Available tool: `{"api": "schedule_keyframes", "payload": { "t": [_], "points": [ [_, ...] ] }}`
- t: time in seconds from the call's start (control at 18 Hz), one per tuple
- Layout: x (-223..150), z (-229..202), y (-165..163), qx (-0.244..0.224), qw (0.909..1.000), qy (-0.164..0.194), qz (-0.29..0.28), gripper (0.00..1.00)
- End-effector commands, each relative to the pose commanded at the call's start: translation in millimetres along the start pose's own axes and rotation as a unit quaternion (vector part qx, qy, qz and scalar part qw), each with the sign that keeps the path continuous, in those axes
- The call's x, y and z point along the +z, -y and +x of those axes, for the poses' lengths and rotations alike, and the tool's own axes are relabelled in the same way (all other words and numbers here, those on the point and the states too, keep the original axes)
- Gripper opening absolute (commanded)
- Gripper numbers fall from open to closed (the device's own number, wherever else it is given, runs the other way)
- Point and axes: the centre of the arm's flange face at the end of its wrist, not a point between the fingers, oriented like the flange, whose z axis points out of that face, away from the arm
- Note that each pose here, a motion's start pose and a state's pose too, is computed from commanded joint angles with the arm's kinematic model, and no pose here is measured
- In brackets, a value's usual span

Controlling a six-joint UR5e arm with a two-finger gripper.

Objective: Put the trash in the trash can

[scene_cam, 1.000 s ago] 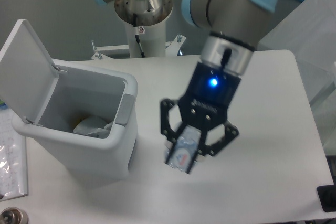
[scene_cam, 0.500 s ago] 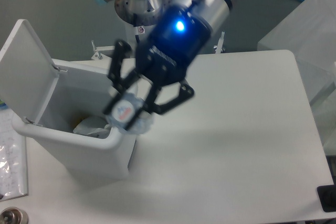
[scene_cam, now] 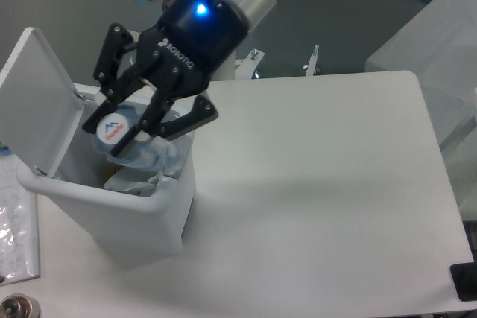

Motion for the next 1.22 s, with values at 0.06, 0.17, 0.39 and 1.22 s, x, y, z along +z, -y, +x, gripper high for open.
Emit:
{"api": "schedule_keyframes", "payload": {
  "t": [0.06,0.17,0.39,1.22],
  "points": [
    [2,1,-4,-0.002,1.0000,-0.002,-0.002,0.14],
    [15,5,-15,0.004,0.9999,-0.013,-0.009,0.23],
    [29,3,-37,0.015,0.9994,-0.025,-0.019,0.42],
    [-26,-61,-65,0.018,0.9990,0.036,-0.019,1.00]
  ]
}}
